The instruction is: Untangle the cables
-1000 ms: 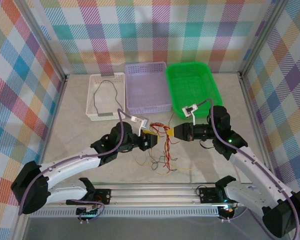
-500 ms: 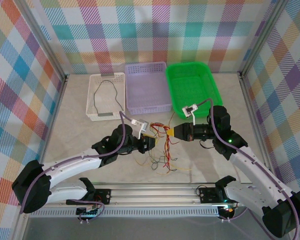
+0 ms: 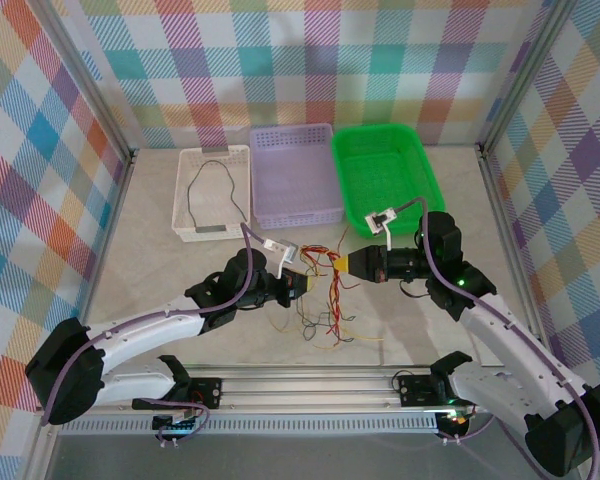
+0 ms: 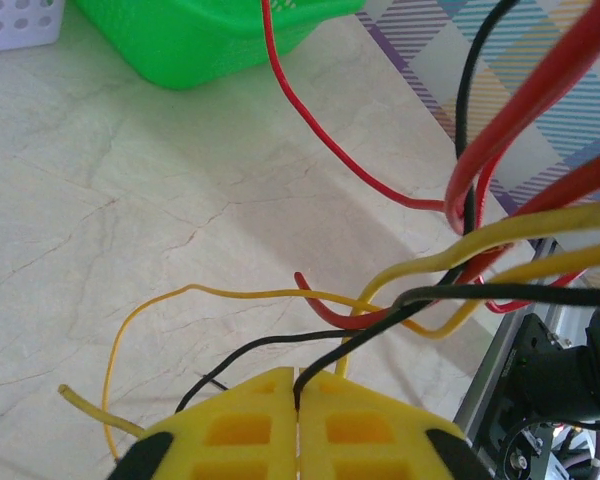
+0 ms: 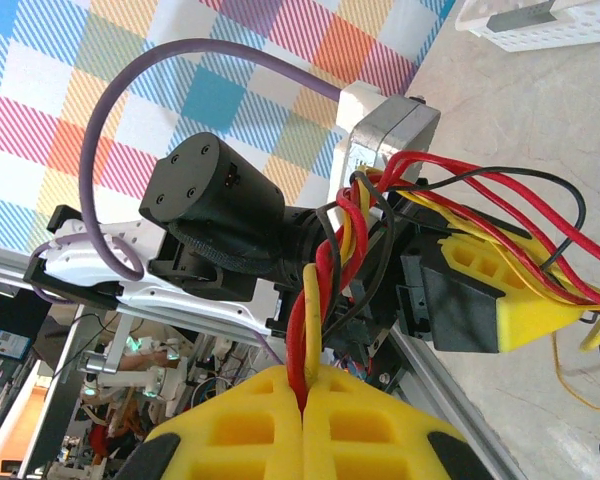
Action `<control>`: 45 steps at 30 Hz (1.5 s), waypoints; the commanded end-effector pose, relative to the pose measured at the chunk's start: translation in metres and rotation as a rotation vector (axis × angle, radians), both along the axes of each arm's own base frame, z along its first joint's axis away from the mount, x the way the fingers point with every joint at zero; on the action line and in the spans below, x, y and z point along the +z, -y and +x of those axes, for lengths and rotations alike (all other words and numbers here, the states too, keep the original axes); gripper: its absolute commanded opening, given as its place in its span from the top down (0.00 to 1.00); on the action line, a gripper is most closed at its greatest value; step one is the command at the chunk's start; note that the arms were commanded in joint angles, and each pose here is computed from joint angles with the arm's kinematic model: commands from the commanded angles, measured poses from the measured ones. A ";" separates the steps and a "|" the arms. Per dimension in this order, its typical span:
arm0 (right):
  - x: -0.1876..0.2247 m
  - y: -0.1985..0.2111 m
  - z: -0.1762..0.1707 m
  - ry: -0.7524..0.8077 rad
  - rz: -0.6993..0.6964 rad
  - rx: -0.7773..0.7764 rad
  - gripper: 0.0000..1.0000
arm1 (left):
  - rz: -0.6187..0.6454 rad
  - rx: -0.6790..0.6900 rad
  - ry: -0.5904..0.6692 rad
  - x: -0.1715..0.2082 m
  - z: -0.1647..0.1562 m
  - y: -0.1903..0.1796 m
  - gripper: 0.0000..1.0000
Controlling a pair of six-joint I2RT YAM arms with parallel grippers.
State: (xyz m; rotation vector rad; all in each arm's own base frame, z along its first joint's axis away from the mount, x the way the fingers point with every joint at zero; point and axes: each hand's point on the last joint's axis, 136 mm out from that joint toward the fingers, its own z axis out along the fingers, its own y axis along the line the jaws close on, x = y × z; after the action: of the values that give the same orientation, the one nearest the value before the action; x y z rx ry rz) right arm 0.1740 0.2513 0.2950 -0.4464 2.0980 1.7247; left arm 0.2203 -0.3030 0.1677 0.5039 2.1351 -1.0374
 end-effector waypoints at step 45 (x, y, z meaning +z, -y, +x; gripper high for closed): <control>-0.213 0.102 0.093 -0.402 -0.492 -0.550 1.00 | -0.033 0.427 0.304 0.213 -0.026 -0.152 1.00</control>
State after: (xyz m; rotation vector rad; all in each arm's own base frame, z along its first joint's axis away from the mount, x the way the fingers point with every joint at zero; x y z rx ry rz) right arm 0.2650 0.1601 0.0978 0.3531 2.5715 1.1324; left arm 0.1905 -0.1663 0.3606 0.1803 1.8873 -0.7837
